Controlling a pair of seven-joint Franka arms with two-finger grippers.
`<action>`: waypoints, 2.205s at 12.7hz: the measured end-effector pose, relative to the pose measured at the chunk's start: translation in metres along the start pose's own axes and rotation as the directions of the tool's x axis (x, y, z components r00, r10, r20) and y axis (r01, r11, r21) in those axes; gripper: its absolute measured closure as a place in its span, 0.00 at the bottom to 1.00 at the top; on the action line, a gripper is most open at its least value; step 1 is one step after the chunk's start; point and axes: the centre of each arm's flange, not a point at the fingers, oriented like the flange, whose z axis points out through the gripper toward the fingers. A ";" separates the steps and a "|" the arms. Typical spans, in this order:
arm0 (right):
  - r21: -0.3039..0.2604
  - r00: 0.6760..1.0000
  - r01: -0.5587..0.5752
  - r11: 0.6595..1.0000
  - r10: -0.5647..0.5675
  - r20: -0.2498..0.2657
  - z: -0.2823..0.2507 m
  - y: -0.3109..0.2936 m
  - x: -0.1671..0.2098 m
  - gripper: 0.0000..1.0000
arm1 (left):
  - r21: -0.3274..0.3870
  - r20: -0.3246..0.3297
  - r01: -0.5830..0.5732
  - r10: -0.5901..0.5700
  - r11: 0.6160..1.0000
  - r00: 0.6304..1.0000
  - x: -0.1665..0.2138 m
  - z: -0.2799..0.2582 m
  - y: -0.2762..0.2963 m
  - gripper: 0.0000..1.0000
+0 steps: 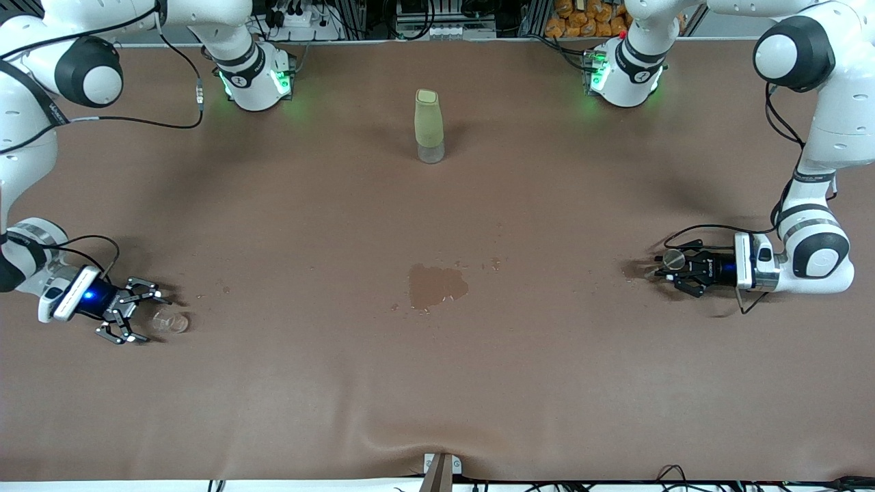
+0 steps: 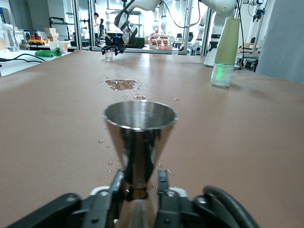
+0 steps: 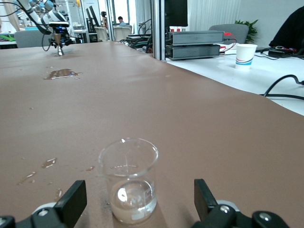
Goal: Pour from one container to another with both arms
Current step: 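Close the right gripper on the beaker while the left gripper grips the jigger, then lift the beaker with the right gripper while the left gripper lifts the jigger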
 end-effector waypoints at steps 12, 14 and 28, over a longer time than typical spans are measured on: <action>0.005 0.999 -0.019 1.000 0.019 -0.029 0.040 -0.003 -0.007 0.00 | -0.017 -0.019 0.013 -0.014 1.000 1.000 0.036 0.013 -0.032 0.79; 0.010 0.999 -0.021 1.000 0.022 -0.030 0.045 -0.004 -0.008 0.00 | -0.043 -0.016 0.037 -0.038 0.998 0.999 0.052 0.027 -0.042 0.79; 0.016 0.999 0.004 1.000 -0.003 -0.053 0.061 -0.007 -0.013 0.70 | -0.131 -0.036 0.013 -0.018 0.991 0.999 0.138 0.118 -0.097 0.79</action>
